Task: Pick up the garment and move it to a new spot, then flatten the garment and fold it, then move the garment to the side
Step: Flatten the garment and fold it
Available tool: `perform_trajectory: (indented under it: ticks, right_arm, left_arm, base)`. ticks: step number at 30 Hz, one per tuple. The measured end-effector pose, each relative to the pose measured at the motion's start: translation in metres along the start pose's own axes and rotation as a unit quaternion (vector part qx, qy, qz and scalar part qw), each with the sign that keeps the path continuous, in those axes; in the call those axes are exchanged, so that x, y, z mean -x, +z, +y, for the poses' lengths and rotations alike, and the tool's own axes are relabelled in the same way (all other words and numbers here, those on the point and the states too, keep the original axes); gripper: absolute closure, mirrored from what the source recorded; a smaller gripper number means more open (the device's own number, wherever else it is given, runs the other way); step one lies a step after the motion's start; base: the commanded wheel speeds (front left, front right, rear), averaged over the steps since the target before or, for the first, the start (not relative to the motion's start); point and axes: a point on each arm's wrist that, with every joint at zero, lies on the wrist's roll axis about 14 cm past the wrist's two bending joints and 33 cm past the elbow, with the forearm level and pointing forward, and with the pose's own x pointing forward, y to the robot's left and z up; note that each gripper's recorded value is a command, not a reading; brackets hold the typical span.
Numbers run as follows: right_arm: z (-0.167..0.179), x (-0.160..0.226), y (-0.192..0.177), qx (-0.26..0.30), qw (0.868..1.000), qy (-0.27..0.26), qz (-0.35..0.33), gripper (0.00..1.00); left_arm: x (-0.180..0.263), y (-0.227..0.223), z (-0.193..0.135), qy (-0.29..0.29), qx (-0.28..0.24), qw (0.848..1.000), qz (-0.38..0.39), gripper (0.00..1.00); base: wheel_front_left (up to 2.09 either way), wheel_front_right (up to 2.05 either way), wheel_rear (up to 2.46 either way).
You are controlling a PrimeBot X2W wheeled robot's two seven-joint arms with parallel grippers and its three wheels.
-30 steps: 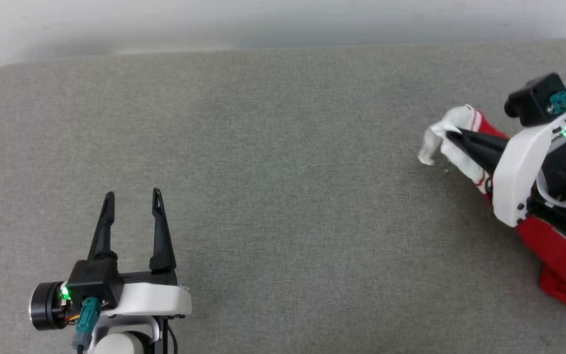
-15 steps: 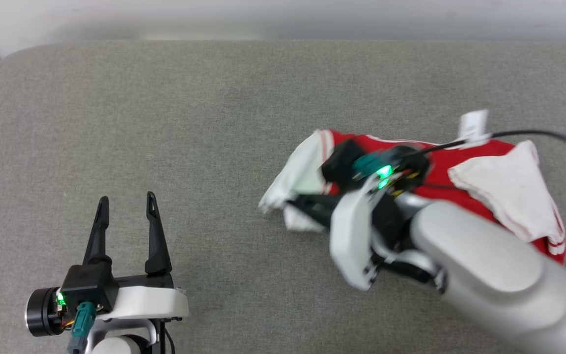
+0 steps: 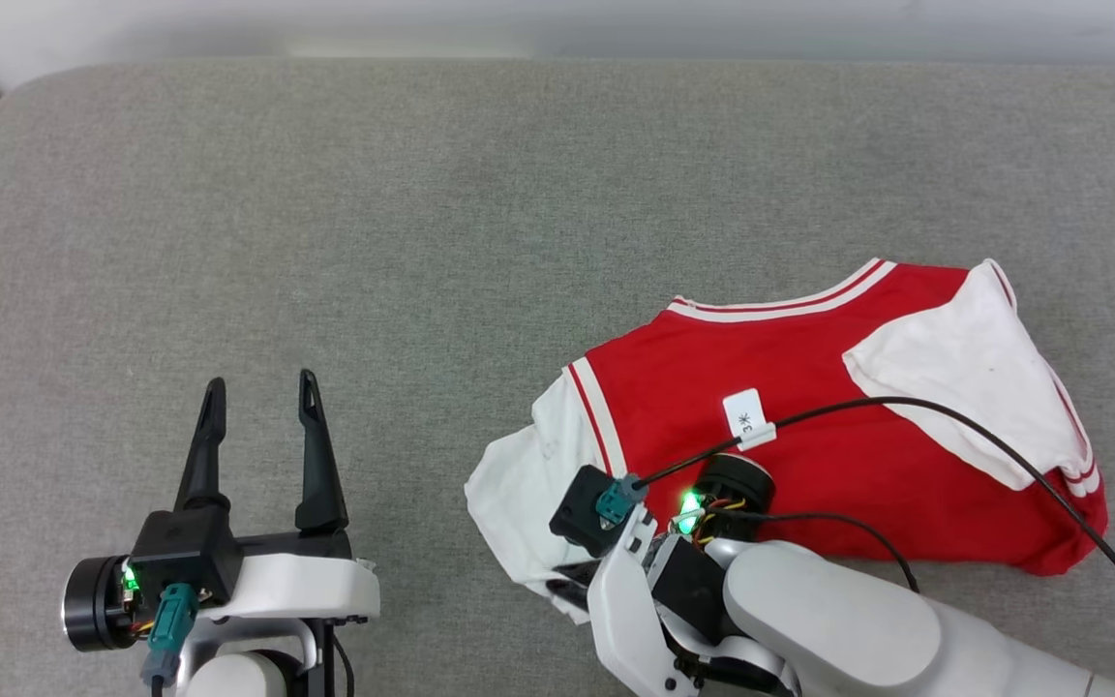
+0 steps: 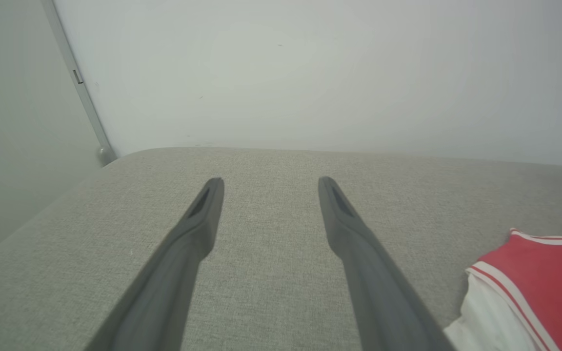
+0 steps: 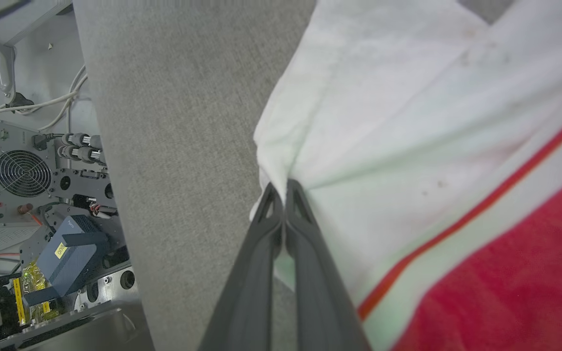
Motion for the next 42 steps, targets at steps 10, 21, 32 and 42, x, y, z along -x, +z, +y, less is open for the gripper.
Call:
perform_trajectory:
  ticks: [10, 21, 32, 42]
  right_arm:
    - [-0.048, 0.080, 0.092, 0.093, 0.976, -0.088, -0.178, 0.00]
    - [-0.129, 0.210, 0.064, 0.099, 0.960, -0.253, -0.059, 0.00]
    - [-0.158, 0.224, -0.041, 0.000, 0.955, -0.254, 0.153, 0.00]
    - [-0.158, 0.180, -0.072, -0.029, 0.964, -0.218, 0.150, 1.00]
  left_arm:
    - [0.010, 0.011, -0.004, -0.007, 0.006, 1.000, -0.013, 0.00]
    - [0.018, 0.018, -0.017, -0.027, 0.013, 0.999, -0.021, 0.00]
    - [0.006, 0.003, -0.025, -0.035, 0.011, 0.999, -0.003, 0.00]
    - [-0.004, -0.010, -0.025, -0.034, 0.006, 0.999, 0.010, 0.00]
  base:
    - [0.00, 0.00, 0.00]
    - [0.00, 0.00, 0.00]
    - [0.00, 0.00, 0.00]
    - [0.00, 0.00, 0.00]
